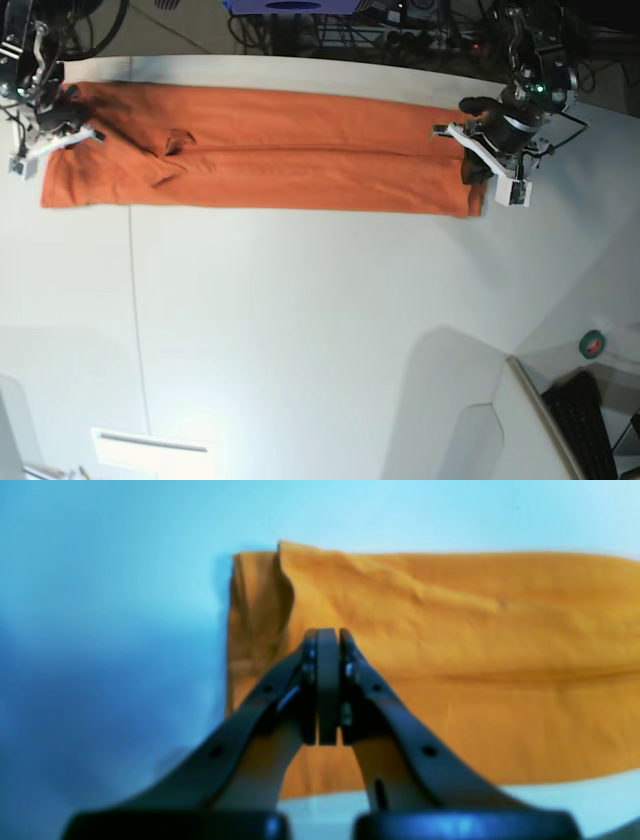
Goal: Layout the t-shirt on the table in an organized manner, then fold the t-shirt properly
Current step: 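Hold both strip ends and pull the grippers apart to straighten it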
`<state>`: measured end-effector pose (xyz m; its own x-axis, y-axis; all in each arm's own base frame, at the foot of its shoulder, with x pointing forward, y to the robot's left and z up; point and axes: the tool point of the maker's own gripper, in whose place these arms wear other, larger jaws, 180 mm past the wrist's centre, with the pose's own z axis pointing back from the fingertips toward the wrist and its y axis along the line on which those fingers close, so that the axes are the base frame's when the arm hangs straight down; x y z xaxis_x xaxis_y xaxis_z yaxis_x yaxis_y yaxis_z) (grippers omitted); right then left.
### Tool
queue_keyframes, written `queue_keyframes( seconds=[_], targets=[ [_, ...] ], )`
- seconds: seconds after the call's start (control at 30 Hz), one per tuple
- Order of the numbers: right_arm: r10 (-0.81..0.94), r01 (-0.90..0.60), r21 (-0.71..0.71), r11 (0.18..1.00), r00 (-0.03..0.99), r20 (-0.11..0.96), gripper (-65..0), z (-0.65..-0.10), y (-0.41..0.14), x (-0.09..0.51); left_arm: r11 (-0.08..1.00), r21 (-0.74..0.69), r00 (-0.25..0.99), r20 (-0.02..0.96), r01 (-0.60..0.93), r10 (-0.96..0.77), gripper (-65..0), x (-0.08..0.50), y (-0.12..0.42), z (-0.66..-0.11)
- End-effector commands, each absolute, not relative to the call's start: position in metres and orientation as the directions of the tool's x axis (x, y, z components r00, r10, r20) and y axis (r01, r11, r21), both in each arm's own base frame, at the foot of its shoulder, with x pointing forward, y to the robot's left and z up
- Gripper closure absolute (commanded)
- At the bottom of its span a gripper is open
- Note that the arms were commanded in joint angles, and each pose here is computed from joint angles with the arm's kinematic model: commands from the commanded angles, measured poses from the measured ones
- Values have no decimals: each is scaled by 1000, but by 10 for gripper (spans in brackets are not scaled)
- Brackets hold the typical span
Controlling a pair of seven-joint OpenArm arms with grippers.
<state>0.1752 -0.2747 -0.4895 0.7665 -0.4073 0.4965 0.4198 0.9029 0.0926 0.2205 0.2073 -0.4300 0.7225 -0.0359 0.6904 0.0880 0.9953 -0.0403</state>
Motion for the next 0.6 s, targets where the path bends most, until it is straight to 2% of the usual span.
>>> queue_keyframes(
  seconds=[0.0, 0.13, 0.27, 0.57],
  targets=[
    [-388, 407, 95, 908, 736, 556, 0, -473, -282, 193, 994, -29, 668, 743, 102, -47, 0, 234, 206, -409],
    [-383, 401, 97, 911, 732, 563, 0, -470, -281, 197, 994, -38, 636, 771, 107, -39, 0, 256, 201, -402],
    [-352, 355, 106, 929, 757, 551, 0, -475, -265, 201, 995, -77, 682, 732, 65, 12, 0, 265, 208, -429],
    [-344, 342, 110, 933, 763, 548, 0, -476, -259, 202, 997, -73, 761, 648, 24, 29, 0, 237, 230, -463]
  ],
)
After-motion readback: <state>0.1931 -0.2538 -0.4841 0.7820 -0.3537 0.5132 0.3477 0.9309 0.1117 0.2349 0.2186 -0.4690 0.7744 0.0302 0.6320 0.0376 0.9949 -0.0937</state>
